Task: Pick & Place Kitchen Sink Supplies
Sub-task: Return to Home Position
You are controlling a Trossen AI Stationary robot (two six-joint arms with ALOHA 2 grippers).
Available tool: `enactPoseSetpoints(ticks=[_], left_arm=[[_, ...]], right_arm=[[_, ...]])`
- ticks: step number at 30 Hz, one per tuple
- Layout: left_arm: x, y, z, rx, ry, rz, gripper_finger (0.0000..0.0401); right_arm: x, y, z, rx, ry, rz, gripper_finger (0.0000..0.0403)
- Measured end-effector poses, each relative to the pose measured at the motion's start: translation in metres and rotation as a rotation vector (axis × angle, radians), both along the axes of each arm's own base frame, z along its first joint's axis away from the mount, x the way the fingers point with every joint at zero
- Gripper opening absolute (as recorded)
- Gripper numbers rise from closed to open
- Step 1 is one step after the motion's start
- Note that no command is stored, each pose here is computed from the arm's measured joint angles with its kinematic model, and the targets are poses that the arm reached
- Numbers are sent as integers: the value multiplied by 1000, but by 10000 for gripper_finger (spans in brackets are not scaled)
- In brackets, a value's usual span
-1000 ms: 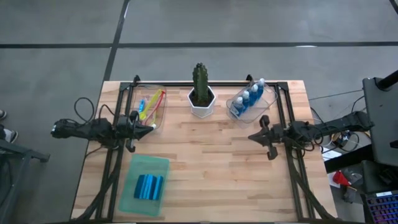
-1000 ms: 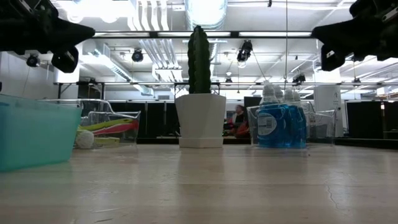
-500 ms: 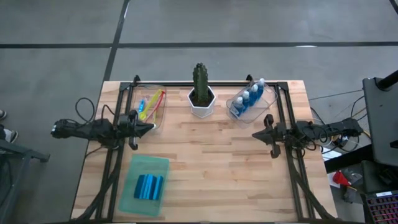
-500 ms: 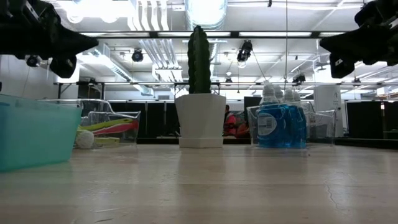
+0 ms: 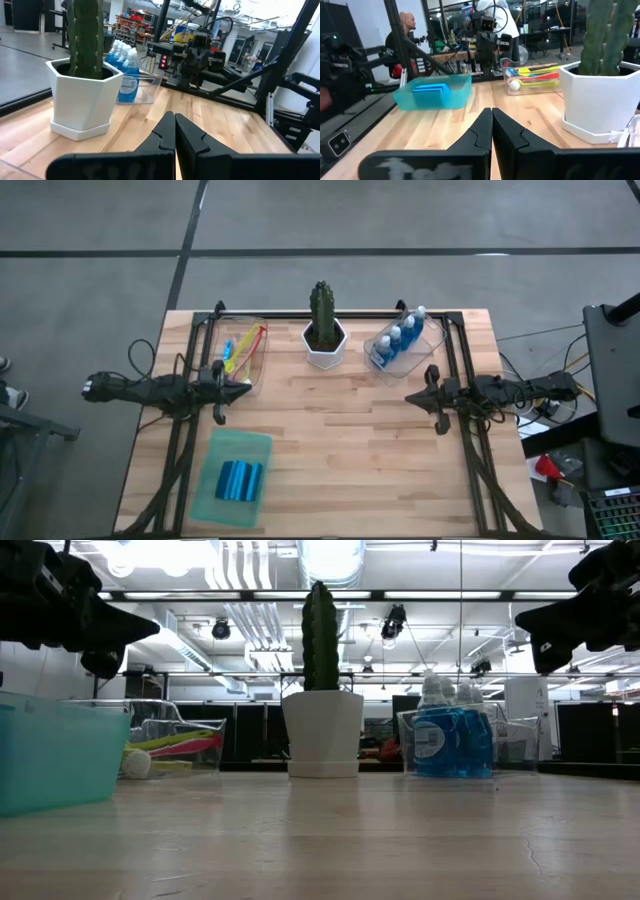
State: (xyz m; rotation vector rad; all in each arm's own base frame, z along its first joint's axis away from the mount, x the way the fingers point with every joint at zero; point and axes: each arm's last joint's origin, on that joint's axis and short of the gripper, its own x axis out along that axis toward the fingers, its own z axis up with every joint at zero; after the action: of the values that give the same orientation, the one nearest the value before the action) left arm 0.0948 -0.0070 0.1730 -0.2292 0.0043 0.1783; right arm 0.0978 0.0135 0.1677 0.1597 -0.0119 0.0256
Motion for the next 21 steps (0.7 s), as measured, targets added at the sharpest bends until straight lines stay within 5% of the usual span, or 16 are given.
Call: enactPoseSetpoints(ticks=[21], left_arm=[[1,0,-1,0,13,1,0]], right_arm=[[0,0,0,-2,6,1,8]])
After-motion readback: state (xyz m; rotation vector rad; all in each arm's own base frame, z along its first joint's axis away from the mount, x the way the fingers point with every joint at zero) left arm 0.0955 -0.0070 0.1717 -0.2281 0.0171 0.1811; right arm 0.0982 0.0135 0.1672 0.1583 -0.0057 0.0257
